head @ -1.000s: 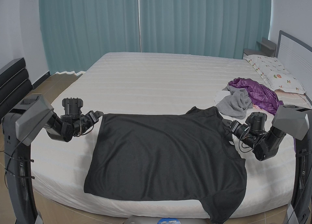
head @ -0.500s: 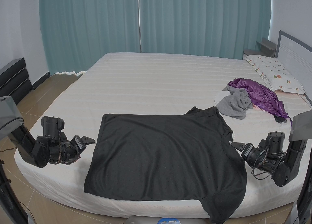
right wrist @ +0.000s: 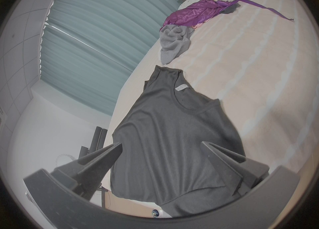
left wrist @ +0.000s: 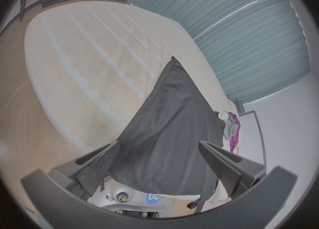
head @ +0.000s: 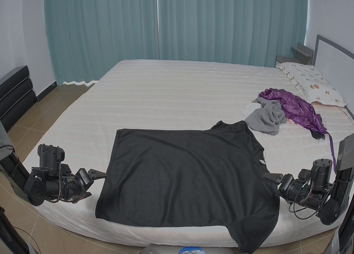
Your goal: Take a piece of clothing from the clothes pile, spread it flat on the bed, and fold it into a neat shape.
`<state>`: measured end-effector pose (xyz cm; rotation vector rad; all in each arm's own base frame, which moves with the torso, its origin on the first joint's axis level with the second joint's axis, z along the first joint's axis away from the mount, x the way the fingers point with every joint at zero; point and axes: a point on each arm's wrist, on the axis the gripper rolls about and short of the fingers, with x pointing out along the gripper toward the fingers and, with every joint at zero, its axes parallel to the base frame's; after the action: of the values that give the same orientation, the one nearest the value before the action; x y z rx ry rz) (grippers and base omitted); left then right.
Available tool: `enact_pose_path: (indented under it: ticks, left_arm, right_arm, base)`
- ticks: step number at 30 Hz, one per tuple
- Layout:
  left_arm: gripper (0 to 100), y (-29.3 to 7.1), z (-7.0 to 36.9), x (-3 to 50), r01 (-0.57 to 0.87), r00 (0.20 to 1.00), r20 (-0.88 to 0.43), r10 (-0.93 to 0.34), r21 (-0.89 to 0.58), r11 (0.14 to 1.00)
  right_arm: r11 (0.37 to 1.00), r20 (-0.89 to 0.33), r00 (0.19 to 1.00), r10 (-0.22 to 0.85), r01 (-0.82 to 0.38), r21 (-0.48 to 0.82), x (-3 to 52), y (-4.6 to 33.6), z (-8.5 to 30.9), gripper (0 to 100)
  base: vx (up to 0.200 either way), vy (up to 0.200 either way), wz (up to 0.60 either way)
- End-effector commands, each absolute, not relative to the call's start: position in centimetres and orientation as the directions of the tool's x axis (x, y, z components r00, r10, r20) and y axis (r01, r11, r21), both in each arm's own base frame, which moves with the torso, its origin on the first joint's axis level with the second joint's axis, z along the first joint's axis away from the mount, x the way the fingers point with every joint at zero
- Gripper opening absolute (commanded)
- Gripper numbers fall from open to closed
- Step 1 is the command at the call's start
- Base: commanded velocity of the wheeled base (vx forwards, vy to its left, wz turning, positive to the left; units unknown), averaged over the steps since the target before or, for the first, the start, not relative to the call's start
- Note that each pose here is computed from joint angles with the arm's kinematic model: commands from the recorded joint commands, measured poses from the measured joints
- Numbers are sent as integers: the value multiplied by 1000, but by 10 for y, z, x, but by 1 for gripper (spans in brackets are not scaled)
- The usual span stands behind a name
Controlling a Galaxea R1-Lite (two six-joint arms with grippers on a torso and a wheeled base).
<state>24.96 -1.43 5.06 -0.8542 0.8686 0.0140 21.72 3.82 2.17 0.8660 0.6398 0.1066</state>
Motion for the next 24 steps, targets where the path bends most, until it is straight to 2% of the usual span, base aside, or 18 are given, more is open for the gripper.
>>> enact_pose_path:
  ticks: [1, 7, 14, 18, 24]
  left_arm:
    - [100, -14, 50, 247, -341, 664, -677, -317, -651, 678]
    - [100, -15, 49, 247, -342, 660, -681, -318, -649, 679]
    - [100, -15, 45, 248, -351, 649, -694, -313, -637, 686]
    - [100, -16, 29, 254, -366, 626, -714, -312, -623, 691]
    - [100, -19, 4, 263, -364, 645, -713, -275, -603, 709]
  right_arm:
    - [658, -497, 797, 344, 174, 733, 211, 39, 21, 100]
    - [657, -502, 793, 345, 179, 733, 211, 39, 20, 100]
    - [657, -504, 792, 344, 180, 732, 211, 39, 19, 100]
    - [657, -506, 790, 345, 181, 731, 211, 40, 19, 100]
    - [657, -509, 789, 345, 184, 731, 211, 40, 18, 100]
  base:
    - [-200, 0, 0]
    - [-200, 0, 0]
    - [0, 0, 0]
    - [0, 0, 0]
    - [0, 0, 0]
